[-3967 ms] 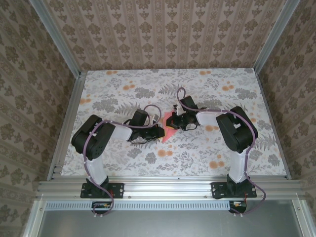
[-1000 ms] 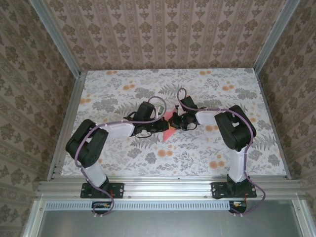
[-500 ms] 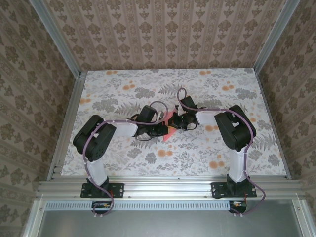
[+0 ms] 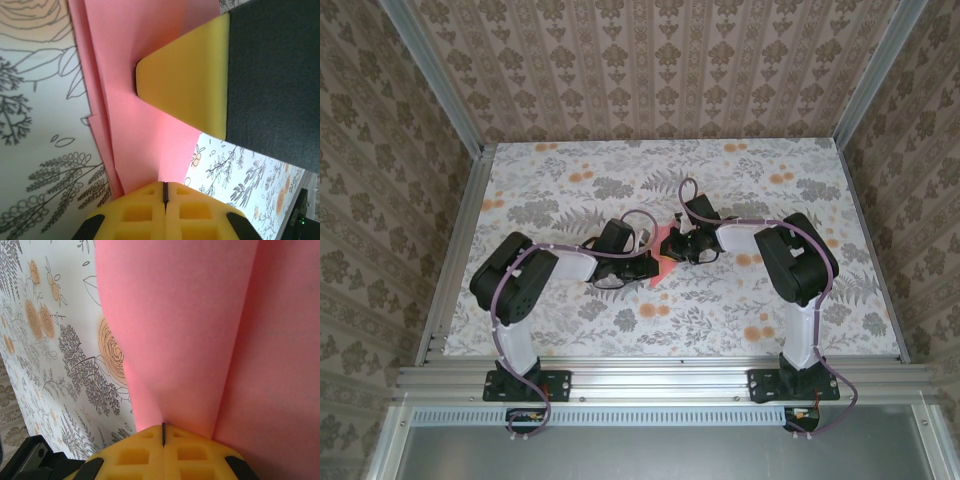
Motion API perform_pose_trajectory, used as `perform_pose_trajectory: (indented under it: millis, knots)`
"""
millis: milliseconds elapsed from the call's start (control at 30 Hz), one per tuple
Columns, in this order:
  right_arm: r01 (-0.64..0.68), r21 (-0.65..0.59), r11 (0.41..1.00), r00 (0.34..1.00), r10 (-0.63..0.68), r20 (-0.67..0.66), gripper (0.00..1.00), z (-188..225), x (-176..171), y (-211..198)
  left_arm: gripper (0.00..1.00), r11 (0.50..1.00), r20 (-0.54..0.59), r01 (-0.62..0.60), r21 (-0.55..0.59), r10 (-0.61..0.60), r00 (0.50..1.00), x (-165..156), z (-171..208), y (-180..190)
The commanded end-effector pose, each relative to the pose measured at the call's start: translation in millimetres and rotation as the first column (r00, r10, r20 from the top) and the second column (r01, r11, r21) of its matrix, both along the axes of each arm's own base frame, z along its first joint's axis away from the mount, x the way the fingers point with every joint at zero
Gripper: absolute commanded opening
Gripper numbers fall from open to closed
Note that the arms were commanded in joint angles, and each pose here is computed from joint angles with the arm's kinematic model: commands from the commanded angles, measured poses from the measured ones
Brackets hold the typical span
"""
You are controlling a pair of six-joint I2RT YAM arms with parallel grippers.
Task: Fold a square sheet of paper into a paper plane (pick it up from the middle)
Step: Fourth fold the wing at the center of the table.
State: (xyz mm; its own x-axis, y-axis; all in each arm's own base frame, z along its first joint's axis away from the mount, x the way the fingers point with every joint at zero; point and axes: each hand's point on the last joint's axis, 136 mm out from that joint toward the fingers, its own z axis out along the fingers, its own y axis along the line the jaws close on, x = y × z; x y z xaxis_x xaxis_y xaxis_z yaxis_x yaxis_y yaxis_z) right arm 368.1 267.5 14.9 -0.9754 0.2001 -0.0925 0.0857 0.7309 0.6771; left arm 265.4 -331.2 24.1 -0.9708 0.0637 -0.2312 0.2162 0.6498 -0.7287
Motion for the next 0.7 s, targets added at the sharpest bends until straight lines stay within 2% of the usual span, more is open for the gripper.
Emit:
perform_pose_trajectory:
  millis: [0, 167, 500, 667]
  knots:
    - [0.011, -0.097, 0.995, 0.998, -0.017, -0.062, 0.04, -29, -8, -15, 0.03, 0.999, -0.028, 0.019, 0.037, -0.018, 0.999, -15, 6, 12]
    - [0.011, -0.100, 0.995, 0.998, -0.017, -0.060, 0.04, -28, -8, -15, 0.04, 0.997, -0.008, 0.076, 0.009, -0.076, 0.997, -19, 24, 3]
    - [0.006, -0.108, 0.994, 0.998, -0.013, -0.062, 0.04, -29, -9, -16, 0.03, 0.996, -0.111, 0.055, 0.075, -0.046, 0.993, -33, -24, 16]
    - [0.004, -0.112, 0.994, 0.998, -0.011, -0.066, 0.04, -30, -10, -17, 0.02, 0.995, -0.136, 0.041, 0.085, -0.029, 0.990, -38, -34, 21]
